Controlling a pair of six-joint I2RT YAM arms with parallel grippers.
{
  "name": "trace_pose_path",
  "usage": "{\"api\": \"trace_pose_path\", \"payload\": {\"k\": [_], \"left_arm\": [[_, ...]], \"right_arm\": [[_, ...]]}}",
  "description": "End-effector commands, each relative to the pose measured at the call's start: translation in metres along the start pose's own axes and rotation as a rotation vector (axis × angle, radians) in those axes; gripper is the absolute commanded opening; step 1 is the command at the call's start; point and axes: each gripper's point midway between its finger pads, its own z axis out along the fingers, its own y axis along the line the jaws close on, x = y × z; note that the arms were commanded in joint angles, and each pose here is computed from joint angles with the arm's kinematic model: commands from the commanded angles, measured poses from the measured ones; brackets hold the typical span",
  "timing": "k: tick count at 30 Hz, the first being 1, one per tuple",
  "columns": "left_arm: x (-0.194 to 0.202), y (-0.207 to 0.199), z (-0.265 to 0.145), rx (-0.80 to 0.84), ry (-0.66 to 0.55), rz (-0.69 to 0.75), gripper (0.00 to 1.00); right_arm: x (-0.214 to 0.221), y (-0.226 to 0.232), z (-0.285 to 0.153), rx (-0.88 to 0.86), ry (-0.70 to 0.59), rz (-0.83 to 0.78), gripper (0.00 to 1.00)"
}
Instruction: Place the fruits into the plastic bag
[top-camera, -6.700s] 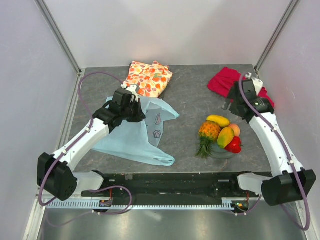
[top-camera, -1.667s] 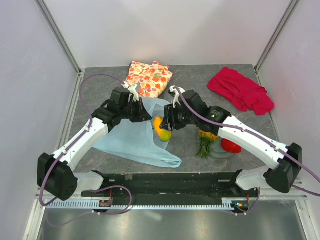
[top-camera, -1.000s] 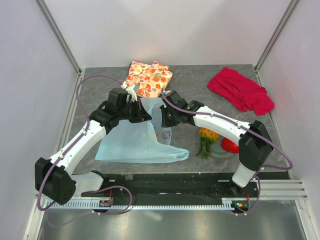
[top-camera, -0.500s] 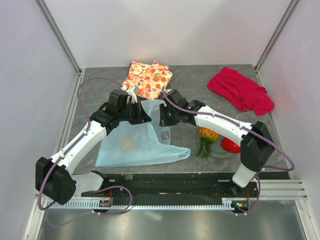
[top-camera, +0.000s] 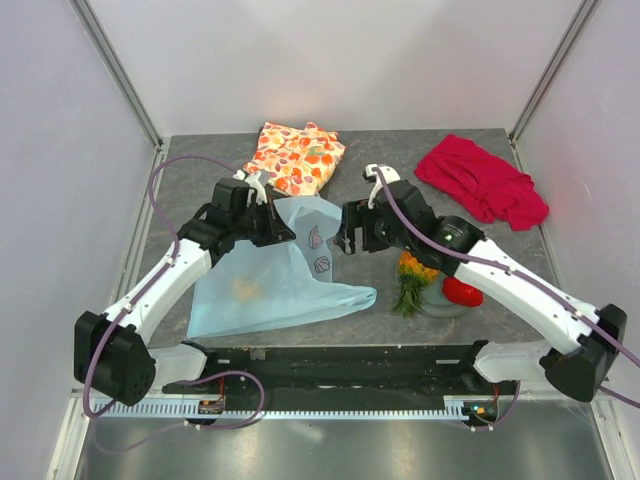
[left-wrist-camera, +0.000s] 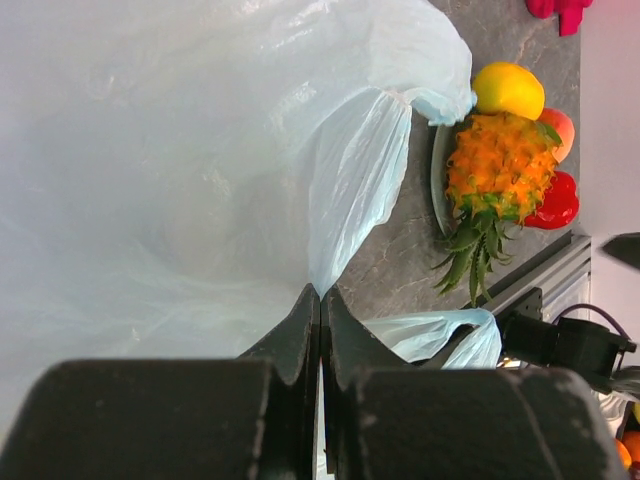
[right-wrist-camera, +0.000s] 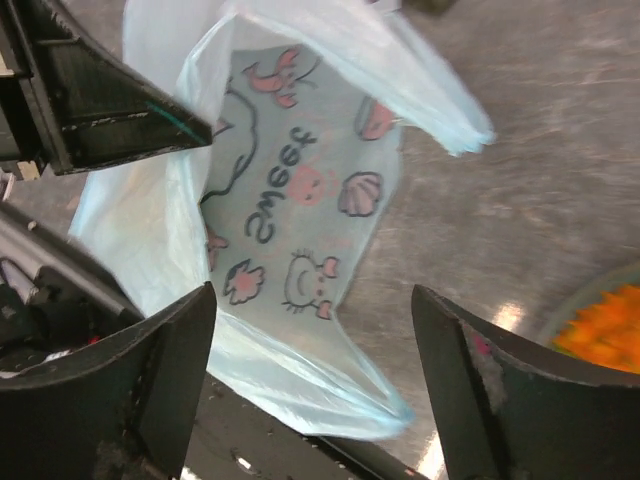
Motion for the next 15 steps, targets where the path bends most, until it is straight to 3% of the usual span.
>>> {"api": "trace_pose_path", "payload": {"k": [1,3,15], "left_arm": [[-0.004,-0.004,0.002,0.033,-0.006,0.005,0.02],[-0.003,-0.005,0.002,0.035,-0.007,0.003,0.02],[-0.001,-0.006,-0.002,0.043,-0.014,-0.007,0.02]], "right_arm": [[-0.013,-0.039,-0.029,0.201,-0.098,0.004,0.91],[-0.018,-0.059,-0.037,0.301,-0.117,0.028,0.98],[0.017,-0.176,-0.056,0.633,0.074,0.304,0.98]]}}
